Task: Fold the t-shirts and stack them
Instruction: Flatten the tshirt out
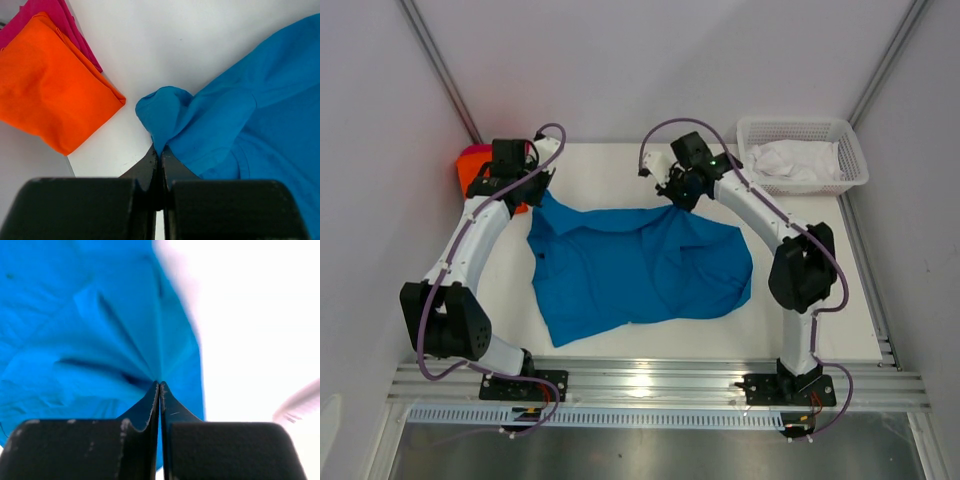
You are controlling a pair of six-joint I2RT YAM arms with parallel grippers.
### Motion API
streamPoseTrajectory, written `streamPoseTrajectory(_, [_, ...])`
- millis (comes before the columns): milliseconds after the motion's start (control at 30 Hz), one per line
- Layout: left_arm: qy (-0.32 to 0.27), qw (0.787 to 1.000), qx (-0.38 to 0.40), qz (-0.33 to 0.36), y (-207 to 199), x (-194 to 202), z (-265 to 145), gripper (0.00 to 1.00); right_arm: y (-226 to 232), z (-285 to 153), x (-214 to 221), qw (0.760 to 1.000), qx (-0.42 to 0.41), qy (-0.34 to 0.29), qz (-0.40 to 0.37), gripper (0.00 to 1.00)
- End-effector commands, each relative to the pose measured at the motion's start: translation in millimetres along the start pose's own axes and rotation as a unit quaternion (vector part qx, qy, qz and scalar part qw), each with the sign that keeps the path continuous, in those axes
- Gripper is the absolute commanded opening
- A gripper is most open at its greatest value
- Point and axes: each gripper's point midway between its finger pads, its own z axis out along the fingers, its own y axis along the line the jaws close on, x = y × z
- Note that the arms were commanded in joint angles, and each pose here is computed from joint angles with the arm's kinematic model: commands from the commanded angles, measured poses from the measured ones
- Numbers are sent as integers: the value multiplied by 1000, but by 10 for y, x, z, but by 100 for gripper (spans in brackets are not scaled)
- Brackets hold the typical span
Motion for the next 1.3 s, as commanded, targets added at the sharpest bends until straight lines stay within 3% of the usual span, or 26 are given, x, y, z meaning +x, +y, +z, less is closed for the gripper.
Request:
streamPoseTrajectory(0, [-50, 999, -13, 6, 53, -266, -240, 0, -253, -566, -247, 998, 39, -43, 11, 0])
streamPoseTrajectory(133, [-113, 993, -35, -9, 166, -605, -680, 0, -593, -992, -301, 993, 101, -58, 18, 0])
streamPoseTrajectory(333, [-261, 958, -114, -25, 457, -1223, -1971, 0, -1098, -1903, -349, 972, 210, -96, 33, 0])
streamPoseTrajectory(367, [-303, 943, -137, -26, 531, -1369, -2369, 0, -1119, -2011, -331, 971, 216, -97, 35, 0])
streamPoseTrajectory(433, [-334, 928, -160, -33, 600, -1434, -2694, 0, -1198, -2328, -328, 962, 244, -114, 39, 0])
streamPoseTrajectory(500, [-390, 901, -186, -36, 625, -1533, -3237, 0, -1226, -2542, -326, 956, 262, -128, 40, 0])
streamPoseTrajectory(600, [-443, 869, -217, -43, 653, -1575, -3729, 0, -1279, -2927, -313, 937, 305, -162, 47, 0])
streamPoseTrajectory(767, [-440, 872, -208, -44, 604, -1524, -3755, 0, -1190, -3439, -310, 912, 349, -209, 50, 0])
streamPoseTrajectory(967, [-443, 876, -188, -25, 453, -1468, -3993, 0, -788, -3693, -218, 925, 307, -220, 42, 0])
streamPoseTrajectory(1200, [-420, 902, -96, 8, -15, -1263, -4232, 0, -208, -4124, -277, 928, 242, -279, 38, 0])
streamPoseTrajectory(1267, [-436, 896, -78, 12, -96, -1330, -4441, 0, -62, -4164, -282, 933, 215, -285, 46, 0])
